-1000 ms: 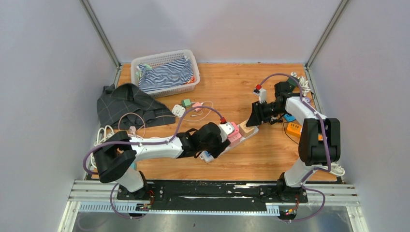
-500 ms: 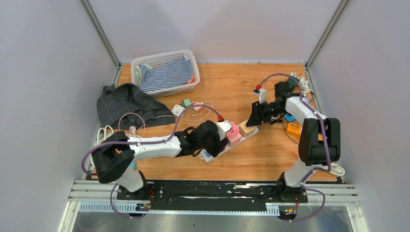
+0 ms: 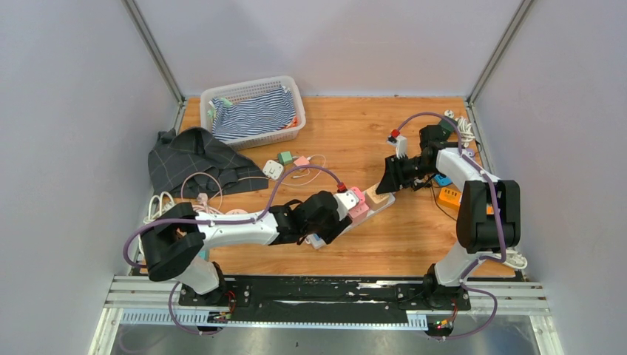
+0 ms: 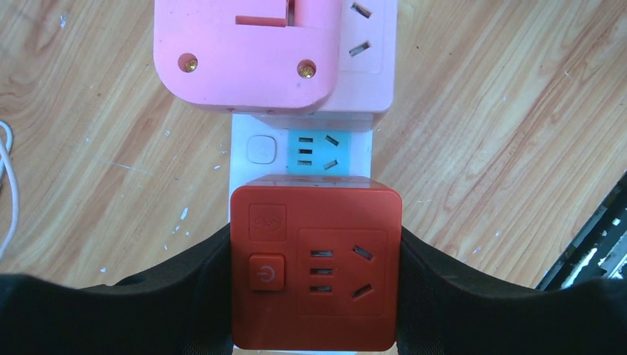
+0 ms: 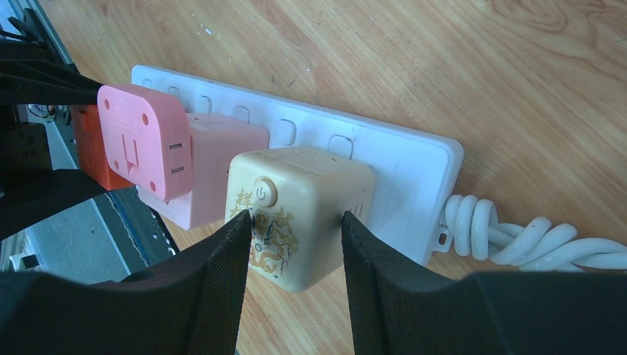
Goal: Pull the plug off the socket
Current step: Remove the plug from the socket.
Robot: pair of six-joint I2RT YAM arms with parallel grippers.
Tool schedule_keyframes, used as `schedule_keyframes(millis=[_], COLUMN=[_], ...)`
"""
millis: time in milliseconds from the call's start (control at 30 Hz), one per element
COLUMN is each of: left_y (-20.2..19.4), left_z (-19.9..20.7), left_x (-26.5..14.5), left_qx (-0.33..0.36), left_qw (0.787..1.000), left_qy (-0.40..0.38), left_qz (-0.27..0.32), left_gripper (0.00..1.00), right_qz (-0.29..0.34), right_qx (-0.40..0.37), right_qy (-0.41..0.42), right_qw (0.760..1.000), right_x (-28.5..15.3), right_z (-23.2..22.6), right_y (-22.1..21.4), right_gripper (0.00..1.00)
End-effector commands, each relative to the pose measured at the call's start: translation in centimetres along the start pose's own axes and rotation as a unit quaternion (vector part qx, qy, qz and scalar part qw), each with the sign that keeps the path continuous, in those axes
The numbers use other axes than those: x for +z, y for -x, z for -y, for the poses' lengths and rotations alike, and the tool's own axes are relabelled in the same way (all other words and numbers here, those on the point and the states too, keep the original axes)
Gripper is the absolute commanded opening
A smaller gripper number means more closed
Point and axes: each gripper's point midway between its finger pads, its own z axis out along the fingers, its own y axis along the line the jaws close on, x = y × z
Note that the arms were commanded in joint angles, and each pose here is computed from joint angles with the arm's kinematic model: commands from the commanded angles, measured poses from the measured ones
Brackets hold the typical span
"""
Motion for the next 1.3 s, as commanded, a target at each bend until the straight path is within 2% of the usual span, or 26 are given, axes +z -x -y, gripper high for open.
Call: schedule_keyframes(millis=[0,200,333,433,533,733,1267], left_y=[0.1,1.2,1.0,0.2,-0.3,0.6,2.2], left_z=[-0.3,0.2,-0.9,-2.0,-2.0,-1.5,-1.4], left_x=[-0.9,-1.6,-1.4,-1.2,-0.9,-1.4,-3.0], left_qx=[-0.042,-0.067,-0.048,-0.025,-0.019,-0.037,-0.093], left_qw=[0.999,0.996,0.998,0.999,0.999,0.999,0.994], left_qy=[-0.022,-0.051,-0.019,0.021,0.027,0.010,-0.019], left_qz=[0.012,0.026,0.026,0.003,-0.007,0.022,0.053], left_gripper=[0.00,0.00,0.00,0.00,0.00,0.00,0.00], right_qz=[-0.090,-0.088,-0.088,-0.088,-0.089,-0.090,-0.088], right_qx=[0.014,0.012,0.012,0.013,0.013,0.013,0.011], right_qy=[-0.057,-0.058,-0.058,-0.058,-0.058,-0.058,-0.055], right_qw=[0.994,0.994,0.994,0.994,0.994,0.994,0.995], right_x=[0.8,0.7,0.7,0.7,0.8,0.8,0.7], right_z=[3.0,2.9,2.9,2.9,3.0,3.0,2.7], right_y=[-4.8,-4.7,-4.7,-4.7,-4.7,-4.7,-4.6], right_gripper=[0.48,0.48,0.49,0.49,0.49,0.49,0.52])
